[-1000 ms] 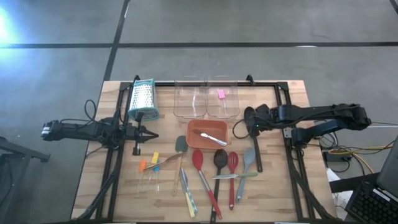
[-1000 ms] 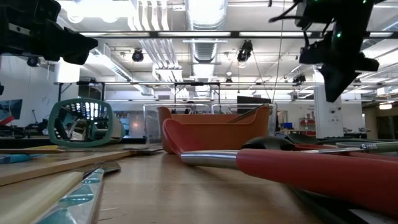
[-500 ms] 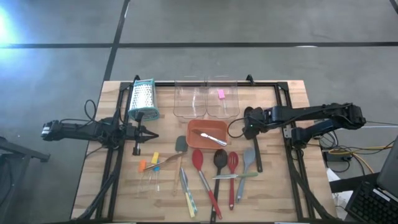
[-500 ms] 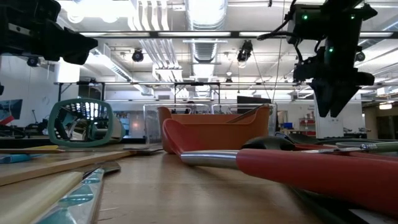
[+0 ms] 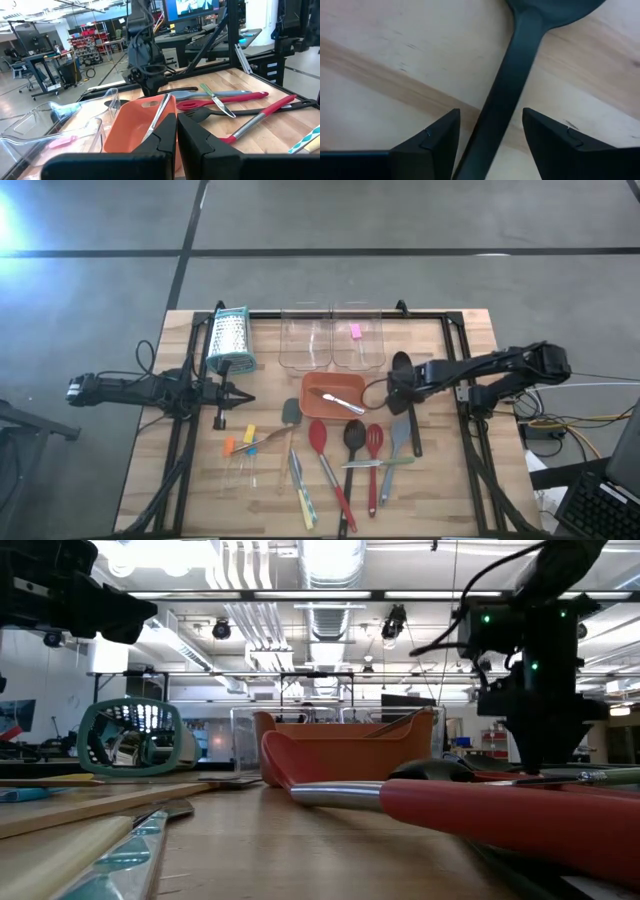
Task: Pick & Place Kitchen Items
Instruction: Put the black serving spoon into the left transparent bin
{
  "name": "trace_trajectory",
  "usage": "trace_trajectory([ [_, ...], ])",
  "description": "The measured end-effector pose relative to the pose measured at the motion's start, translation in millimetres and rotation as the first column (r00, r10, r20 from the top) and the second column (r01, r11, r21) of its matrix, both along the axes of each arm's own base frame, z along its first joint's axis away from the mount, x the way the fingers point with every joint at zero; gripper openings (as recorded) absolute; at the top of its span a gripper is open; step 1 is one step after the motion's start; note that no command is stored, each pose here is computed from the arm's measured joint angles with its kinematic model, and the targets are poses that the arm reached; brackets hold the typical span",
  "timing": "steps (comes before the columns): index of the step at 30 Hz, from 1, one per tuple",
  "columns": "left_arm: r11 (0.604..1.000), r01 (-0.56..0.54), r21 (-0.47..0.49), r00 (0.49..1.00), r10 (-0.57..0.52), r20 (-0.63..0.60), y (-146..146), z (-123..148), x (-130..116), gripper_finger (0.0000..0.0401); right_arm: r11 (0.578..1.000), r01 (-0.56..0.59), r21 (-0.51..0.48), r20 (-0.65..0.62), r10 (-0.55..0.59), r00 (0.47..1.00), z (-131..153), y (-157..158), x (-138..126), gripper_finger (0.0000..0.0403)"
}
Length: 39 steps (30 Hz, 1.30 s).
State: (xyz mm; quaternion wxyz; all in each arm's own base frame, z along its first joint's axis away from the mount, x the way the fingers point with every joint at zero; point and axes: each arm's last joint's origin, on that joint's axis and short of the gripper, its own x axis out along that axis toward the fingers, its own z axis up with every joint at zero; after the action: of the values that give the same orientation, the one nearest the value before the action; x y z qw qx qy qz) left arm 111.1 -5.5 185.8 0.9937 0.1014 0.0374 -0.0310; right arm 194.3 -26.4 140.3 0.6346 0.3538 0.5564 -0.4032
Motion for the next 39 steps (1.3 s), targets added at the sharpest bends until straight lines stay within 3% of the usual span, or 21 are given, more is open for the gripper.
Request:
trace_trajectory([
  [7, 1.0, 0.0, 0.0, 1.0, 0.0, -0.001, 0, 0, 0, 0.0019, 1.0, 0.0, -0.015, -0.035, 0.0, 0.999, -10, -1, 2, 0.0173],
  [17, 1.0, 0.0, 0.0, 1.0, 0.0, -0.001, 0, 0, 0, 0.0019, 0.997, 0.024, -0.073, -0.012, -0.025, 1.0, -4, -2, -1, 0.0064],
  [26, 1.0, 0.0, 0.0, 1.0, 0.0, -0.001, 0, 0, 0, 0.0019, 0.982, 0.077, -0.175, -0.044, -0.086, 0.995, 9, -3, -19, 0.0063],
  [33, 1.0, 0.0, 0.0, 1.0, 0.0, -0.001, 0, 0, 0, 0.0019, 0.939, 0.116, -0.323, 0.112, -0.083, 0.99, 36, -6, -27, 0.0063],
  [39, 1.0, 0.0, 0.0, 1.0, 0.0, -0.002, 0, 0, 0, 0.0019, 0.842, 0.192, -0.504, 0.359, 0.002, 0.933, 75, -11, -25, 0.0063],
])
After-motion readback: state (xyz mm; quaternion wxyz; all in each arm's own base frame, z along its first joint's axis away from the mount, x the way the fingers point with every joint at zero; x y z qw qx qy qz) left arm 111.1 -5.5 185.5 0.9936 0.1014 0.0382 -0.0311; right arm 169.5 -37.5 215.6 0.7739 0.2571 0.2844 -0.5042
